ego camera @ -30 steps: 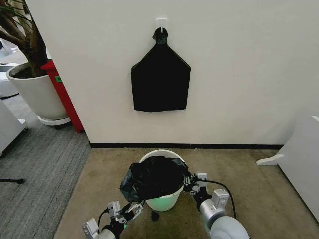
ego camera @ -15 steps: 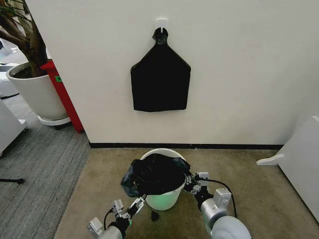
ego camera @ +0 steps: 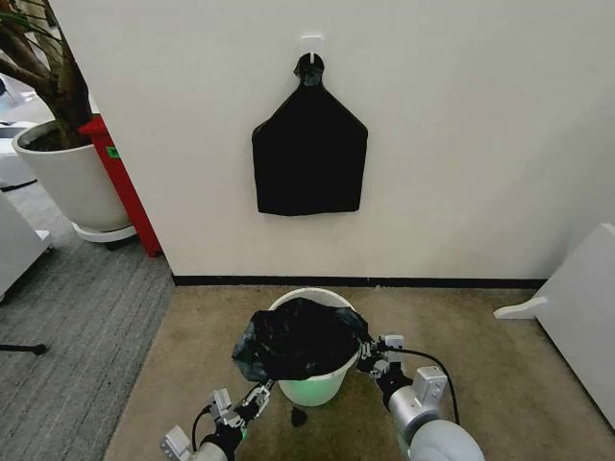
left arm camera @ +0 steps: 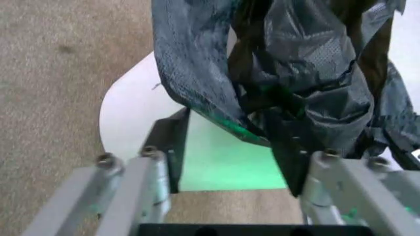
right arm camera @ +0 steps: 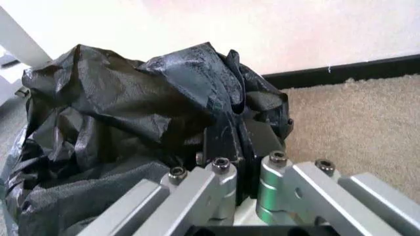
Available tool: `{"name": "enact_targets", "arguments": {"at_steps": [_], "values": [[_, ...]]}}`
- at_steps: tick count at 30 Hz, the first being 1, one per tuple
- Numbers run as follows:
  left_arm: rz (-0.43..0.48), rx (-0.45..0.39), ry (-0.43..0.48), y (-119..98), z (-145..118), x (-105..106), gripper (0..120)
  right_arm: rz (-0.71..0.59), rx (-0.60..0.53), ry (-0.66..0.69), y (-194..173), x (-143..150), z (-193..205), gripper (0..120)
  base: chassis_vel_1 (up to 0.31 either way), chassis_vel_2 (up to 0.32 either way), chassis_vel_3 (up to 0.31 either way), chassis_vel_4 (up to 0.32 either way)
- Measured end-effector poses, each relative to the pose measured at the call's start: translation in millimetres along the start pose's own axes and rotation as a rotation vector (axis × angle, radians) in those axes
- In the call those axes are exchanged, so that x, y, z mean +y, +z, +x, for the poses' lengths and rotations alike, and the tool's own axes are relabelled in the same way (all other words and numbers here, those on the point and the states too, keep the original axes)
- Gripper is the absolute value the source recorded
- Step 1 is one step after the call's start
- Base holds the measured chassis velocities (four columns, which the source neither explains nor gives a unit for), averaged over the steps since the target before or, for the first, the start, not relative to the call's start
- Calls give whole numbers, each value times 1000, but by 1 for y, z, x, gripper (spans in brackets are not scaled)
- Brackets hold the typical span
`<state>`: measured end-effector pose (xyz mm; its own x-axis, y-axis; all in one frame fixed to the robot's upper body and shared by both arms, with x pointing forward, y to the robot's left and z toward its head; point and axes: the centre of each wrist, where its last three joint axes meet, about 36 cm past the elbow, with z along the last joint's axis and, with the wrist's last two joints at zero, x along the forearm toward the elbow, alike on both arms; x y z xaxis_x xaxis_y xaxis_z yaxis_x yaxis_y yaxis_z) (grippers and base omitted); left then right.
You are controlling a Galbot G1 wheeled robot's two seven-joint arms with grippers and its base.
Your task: Place the garbage bag over the trash bin.
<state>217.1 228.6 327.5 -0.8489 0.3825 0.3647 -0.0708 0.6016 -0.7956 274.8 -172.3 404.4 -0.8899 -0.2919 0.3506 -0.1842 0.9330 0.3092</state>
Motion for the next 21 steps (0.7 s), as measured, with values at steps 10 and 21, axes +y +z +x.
{"name": "enact_targets", "arguments": {"at_steps": [10,21], "values": [[-8,-18,17,-1,-3,3,8,1,-1,5,4,1,4,0,0,0,0,0],[-77,-47,40,-17,4,-1,0,-46,-41,42,-11,11,29,0,0,0,0,0]]}}
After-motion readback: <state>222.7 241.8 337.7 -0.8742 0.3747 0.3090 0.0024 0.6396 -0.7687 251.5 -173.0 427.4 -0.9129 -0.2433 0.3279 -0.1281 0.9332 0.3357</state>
